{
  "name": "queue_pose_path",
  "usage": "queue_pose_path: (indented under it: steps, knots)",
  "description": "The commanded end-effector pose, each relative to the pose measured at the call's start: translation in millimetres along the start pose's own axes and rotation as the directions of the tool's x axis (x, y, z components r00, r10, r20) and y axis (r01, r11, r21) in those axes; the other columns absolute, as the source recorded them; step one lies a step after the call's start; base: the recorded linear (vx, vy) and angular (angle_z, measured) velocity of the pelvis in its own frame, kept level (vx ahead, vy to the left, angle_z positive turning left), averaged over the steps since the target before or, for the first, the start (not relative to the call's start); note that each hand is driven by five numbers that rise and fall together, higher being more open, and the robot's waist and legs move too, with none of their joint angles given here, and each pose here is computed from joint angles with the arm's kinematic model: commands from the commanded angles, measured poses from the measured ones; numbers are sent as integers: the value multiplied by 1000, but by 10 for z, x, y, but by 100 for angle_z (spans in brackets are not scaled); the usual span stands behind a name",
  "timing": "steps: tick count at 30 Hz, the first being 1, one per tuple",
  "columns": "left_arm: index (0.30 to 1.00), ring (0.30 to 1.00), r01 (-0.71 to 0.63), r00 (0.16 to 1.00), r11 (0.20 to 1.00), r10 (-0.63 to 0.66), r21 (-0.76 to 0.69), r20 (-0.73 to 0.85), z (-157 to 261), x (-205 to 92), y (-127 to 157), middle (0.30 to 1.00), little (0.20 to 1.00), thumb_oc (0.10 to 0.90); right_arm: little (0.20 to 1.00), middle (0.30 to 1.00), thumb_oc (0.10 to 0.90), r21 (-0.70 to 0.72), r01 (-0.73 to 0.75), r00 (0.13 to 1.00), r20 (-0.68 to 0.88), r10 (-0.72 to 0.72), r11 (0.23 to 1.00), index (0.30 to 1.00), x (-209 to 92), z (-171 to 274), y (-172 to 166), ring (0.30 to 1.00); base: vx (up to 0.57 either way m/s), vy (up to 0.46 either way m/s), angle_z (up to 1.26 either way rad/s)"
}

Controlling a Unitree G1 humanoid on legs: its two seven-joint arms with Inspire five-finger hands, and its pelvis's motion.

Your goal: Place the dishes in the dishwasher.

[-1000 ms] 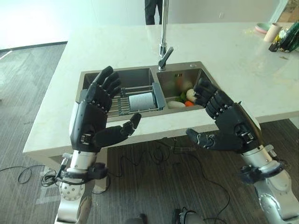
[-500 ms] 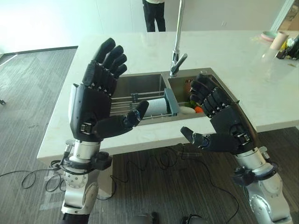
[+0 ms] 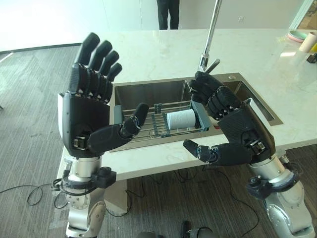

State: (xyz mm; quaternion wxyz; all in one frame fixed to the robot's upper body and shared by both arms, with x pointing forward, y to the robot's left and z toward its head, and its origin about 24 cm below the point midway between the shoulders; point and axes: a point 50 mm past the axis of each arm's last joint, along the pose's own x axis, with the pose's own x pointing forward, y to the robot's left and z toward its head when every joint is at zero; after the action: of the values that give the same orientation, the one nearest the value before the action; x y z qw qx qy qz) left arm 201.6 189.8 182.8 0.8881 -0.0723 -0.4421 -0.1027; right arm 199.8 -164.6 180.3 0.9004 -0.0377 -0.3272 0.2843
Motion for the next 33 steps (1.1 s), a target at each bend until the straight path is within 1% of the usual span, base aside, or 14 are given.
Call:
queue_pose_path:
  steps: [1,2,5,12,15,21,24,28,33]
  knots:
    - [900,900,87,981,994,-96,60,169,248,146,-37,900,900,800,900,900,800,-46,25,969,246,-13,999,900,122,309,-38,900,51,8,4]
    - [900,900,-151,961,989,148,5,-232,-114,-195,157,900,900,800,900,900,800,123,274,962,-29,-273,954,900,-228,-66,-134,900,32,6,5]
    - [900,900,-154,958,988,151,5,-243,-118,-189,157,900,900,800,900,900,800,148,271,963,-33,-269,951,900,-221,-65,-116,900,-8,3,6]
    - [900,900,-95,961,995,102,42,-258,-143,-178,136,900,900,800,900,900,800,125,281,960,-37,-278,952,900,-224,-58,-140,900,-8,2,2]
    - [900,900,-63,951,996,80,64,-297,-198,-181,140,900,900,800,900,900,800,99,286,958,-42,-284,953,900,-189,-78,-157,900,-14,52,3]
    - [900,900,-50,952,993,81,111,-294,-188,-176,187,900,900,800,900,900,800,83,299,954,-48,-296,951,900,-178,-93,-185,900,11,91,-5]
    - [900,900,-5,957,994,38,113,-287,-152,-162,212,900,900,800,900,900,800,65,326,945,-43,-323,943,900,-220,-81,-208,900,73,160,-4]
    - [900,900,87,968,985,-48,149,-247,-153,-85,138,900,900,800,900,900,800,46,330,944,-17,-330,943,900,-250,-85,-228,900,18,49,17]
    - [900,900,38,977,993,-14,108,-211,-124,27,176,900,900,800,900,900,800,49,313,950,-14,-313,948,900,-241,-76,-244,900,176,-238,16]
